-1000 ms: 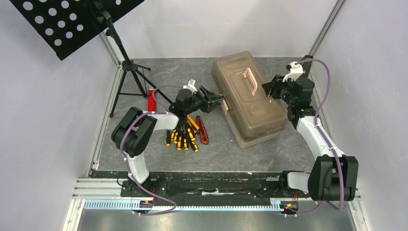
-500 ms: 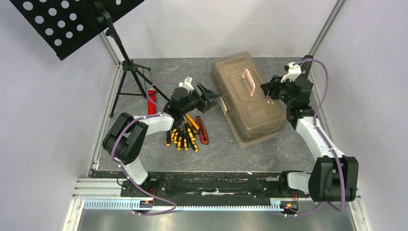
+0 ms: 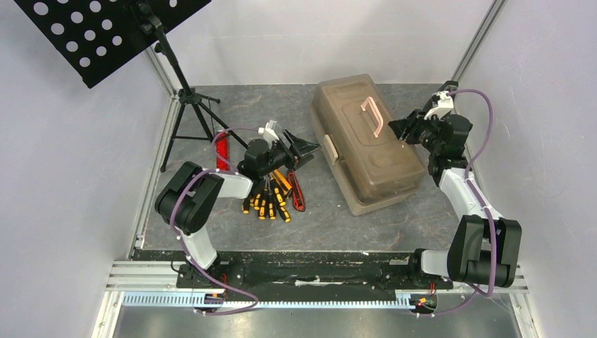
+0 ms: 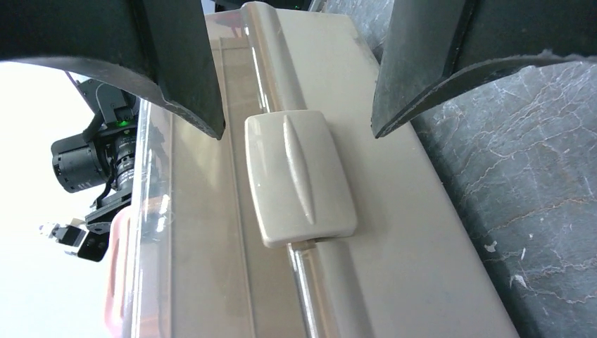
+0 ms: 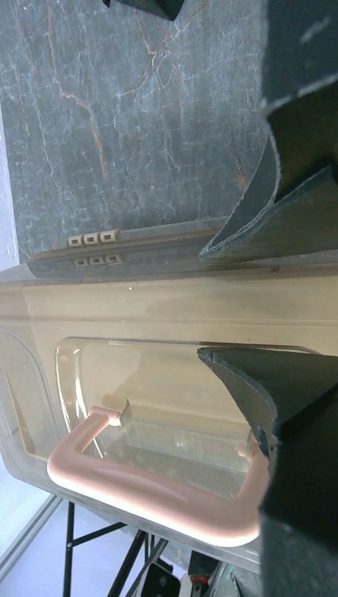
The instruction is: Pack the tool kit
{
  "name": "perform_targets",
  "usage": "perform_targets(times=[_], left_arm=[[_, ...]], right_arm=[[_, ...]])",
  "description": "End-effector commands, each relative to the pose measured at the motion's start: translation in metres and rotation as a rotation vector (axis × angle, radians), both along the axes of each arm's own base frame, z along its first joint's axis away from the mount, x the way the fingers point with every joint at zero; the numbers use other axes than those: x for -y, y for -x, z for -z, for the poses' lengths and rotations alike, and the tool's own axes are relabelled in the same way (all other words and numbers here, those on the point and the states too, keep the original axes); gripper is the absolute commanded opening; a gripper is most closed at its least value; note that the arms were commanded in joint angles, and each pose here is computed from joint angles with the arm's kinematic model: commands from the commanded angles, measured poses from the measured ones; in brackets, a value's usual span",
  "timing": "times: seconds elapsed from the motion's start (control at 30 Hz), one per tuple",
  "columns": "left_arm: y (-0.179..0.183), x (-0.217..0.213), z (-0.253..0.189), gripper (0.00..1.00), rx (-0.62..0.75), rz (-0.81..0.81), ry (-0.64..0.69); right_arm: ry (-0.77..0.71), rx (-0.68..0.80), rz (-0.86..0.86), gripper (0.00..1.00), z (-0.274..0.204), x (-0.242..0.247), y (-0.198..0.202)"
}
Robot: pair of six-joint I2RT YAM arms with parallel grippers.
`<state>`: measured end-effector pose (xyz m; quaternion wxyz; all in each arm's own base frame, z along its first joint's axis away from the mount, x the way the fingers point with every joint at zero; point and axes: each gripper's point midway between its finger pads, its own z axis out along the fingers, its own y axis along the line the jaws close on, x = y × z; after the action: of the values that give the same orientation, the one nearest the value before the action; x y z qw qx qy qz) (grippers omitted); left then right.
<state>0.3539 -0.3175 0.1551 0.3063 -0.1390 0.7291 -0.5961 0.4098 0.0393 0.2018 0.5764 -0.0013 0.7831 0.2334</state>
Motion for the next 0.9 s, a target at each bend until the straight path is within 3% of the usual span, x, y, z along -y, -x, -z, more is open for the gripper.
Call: perform_targets(times=[0.0,0.27,0.87], left_arm=[[-0.003,0.009,-0.022,0.83,0.064,0.032,0.089],[-0.005,0.029,-0.033,0.86,0.075,0.073,0.147],[-0.019,0.045,-0.011,0.88,0.101,0.075,0.214]], right_arm=[[-0.031,-0.504,0.061,0.19,0.133,0.011,0.062],[-0.016,-0.493,0.068,0.18,0.130,0.013,0.063],[-0.024,-0.488,0.055,0.18,0.130,0.011,0.063]])
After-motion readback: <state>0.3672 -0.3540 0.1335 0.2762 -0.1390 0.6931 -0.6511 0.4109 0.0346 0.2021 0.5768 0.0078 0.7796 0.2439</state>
